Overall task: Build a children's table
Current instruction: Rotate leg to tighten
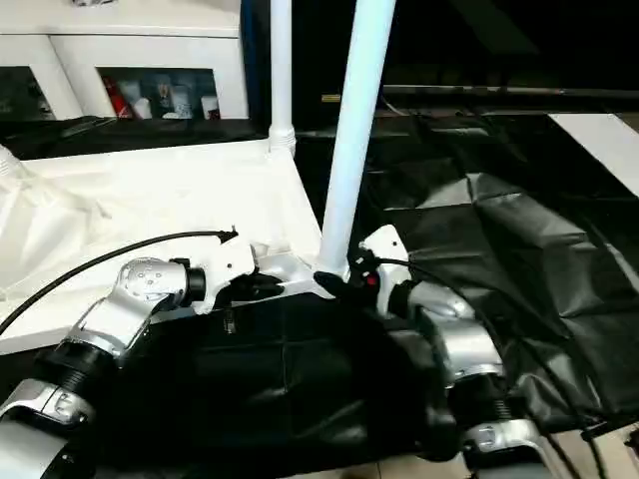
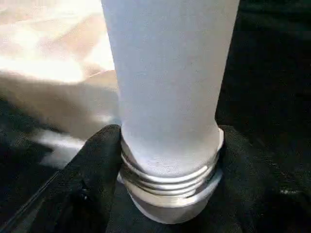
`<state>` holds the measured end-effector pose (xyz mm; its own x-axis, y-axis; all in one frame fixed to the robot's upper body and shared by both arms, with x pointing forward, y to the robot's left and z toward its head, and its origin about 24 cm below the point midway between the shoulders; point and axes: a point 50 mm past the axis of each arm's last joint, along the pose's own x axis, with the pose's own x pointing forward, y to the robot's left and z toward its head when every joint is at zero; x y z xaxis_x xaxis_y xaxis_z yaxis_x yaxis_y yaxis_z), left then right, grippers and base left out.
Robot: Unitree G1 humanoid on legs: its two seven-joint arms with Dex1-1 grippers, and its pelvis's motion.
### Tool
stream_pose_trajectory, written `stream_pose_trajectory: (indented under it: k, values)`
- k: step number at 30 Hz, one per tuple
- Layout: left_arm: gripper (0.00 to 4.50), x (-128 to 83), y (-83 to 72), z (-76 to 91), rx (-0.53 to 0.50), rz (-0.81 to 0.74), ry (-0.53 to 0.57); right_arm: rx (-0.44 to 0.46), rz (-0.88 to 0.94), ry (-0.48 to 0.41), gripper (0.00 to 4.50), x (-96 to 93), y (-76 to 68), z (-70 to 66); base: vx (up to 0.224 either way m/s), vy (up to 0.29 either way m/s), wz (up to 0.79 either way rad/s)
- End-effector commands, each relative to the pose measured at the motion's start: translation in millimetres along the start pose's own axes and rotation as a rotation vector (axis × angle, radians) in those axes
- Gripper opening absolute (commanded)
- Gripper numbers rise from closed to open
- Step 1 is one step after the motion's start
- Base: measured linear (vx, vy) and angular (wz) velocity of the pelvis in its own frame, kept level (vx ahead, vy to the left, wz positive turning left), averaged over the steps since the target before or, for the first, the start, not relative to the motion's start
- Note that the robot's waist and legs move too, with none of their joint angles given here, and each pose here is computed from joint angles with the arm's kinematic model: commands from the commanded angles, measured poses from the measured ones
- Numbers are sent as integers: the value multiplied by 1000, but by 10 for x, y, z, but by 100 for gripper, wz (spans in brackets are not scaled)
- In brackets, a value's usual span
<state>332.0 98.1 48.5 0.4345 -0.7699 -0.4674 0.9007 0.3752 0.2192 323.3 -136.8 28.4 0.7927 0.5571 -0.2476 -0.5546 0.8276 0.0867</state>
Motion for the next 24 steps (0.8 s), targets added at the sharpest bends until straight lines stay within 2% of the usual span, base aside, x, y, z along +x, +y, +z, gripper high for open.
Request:
stream_pose_trajectory:
  k: [1, 2, 4, 6, 7, 10, 12, 14, 15, 18, 20, 24]
  values:
    - [0, 179, -143, -65, -82, 12, 22, 26, -209, 42, 272, -8, -165, -56, 0, 0, 0]
    - [0, 220, -150, -34, -90, 21, 19, 45, -240, 39, 272, 9, -163, -58, 0, 0, 0]
    - [0, 429, -210, 131, -108, 59, 9, 132, -351, 6, 272, 121, -88, -29, 0, 0, 0]
    - [0, 472, -228, 166, -109, 65, 9, 149, -365, -7, 272, 152, -56, -14, 0, 0, 0]
    - [0, 545, -267, 221, -90, 74, 10, 130, -354, -24, 272, 242, 74, 35, 0, 0, 0]
    - [0, 574, -272, 244, -51, 85, 14, 85, -294, -43, 272, 328, 240, 67, 0, 0, 0]
    - [0, 568, -267, 237, -51, 85, 16, 74, -290, -43, 272, 333, 251, 68, 0, 0, 0]
    - [0, 511, -231, 197, -56, 90, 10, 78, -280, -73, 272, 307, 220, 95, 0, 0, 0]
    - [0, 494, -222, 184, -55, 88, 8, 64, -280, -79, 328, 296, 202, 107, 0, 0, 0]
    - [0, 429, -183, 141, -58, 90, -4, 33, -250, -77, 344, 265, 154, 131, 0, 0, 0]
    - [0, 310, -128, 41, -62, 90, -3, -40, -241, -26, 376, 172, 34, 135, 0, 0, 0]
    - [0, 182, -78, -53, -58, 81, 2, -64, -202, 35, 383, 39, -81, 129, 0, 0, 0]
